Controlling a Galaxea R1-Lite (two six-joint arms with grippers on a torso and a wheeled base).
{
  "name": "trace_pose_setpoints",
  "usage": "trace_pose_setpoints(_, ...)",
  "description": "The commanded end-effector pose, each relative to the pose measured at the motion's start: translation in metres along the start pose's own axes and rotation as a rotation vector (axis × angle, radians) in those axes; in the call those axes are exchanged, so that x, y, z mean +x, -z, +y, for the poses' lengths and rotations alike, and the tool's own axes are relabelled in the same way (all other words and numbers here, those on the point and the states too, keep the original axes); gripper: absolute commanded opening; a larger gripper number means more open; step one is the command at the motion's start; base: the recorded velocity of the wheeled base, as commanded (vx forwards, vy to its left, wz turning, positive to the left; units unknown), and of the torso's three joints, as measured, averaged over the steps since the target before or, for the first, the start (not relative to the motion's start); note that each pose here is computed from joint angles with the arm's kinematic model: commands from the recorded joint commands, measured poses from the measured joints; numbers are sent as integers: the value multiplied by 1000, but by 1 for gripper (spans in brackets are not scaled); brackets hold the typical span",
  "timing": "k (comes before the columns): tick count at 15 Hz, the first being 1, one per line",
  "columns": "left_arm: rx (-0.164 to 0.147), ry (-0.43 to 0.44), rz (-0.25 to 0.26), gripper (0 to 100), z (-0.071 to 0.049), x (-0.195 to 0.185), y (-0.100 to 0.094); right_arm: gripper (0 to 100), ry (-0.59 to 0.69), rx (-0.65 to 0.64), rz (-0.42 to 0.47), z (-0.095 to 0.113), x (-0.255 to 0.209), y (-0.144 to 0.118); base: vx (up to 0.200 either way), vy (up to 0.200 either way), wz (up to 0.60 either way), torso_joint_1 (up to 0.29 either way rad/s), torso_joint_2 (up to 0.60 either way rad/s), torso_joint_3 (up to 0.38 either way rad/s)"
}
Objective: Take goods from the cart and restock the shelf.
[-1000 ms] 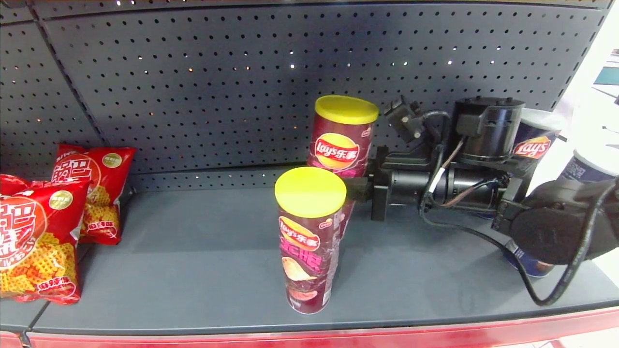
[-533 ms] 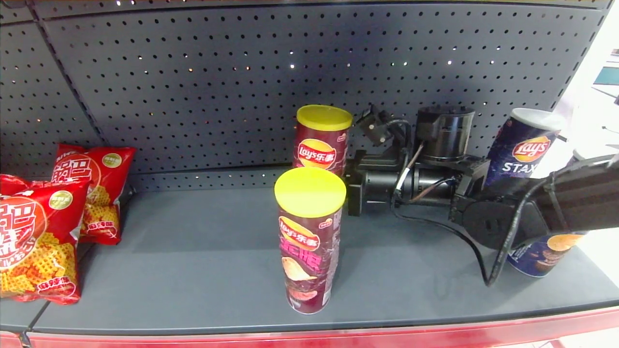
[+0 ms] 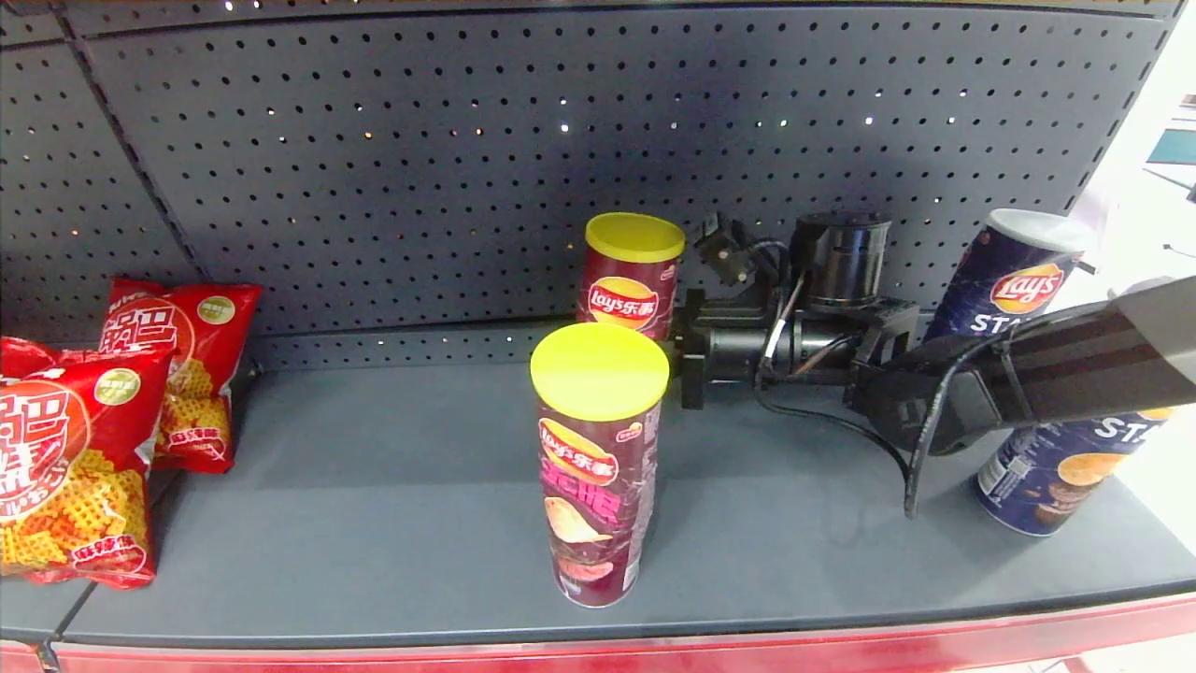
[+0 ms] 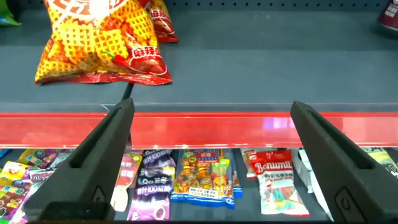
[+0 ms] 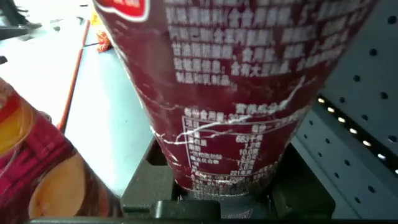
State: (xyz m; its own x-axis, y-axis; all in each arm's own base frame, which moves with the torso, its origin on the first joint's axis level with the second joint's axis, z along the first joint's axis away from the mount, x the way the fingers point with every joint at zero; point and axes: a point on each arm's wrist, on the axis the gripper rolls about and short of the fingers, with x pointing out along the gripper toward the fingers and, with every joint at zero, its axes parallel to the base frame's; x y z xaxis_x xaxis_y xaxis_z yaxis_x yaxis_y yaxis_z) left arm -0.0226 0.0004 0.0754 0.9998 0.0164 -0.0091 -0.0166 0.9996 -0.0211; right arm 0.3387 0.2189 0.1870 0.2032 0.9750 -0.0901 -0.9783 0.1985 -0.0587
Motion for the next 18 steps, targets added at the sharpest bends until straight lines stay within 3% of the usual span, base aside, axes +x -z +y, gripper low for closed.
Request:
trace_pose_setpoints(1,0,-1,3,100,0,0,0,0,-15,-9,-10,-6,-1,0,0,0,0,0,0,0)
trace_pose_setpoints(9,0,-1,3,100,0,0,0,0,-165,-14,-8,-5,8,7,0,0,0,0,0,0)
trace_pose_setpoints(18,0,-1,3,100,0,0,0,0,-108,28,46,-8,11,12,0,0,0,0,0,0)
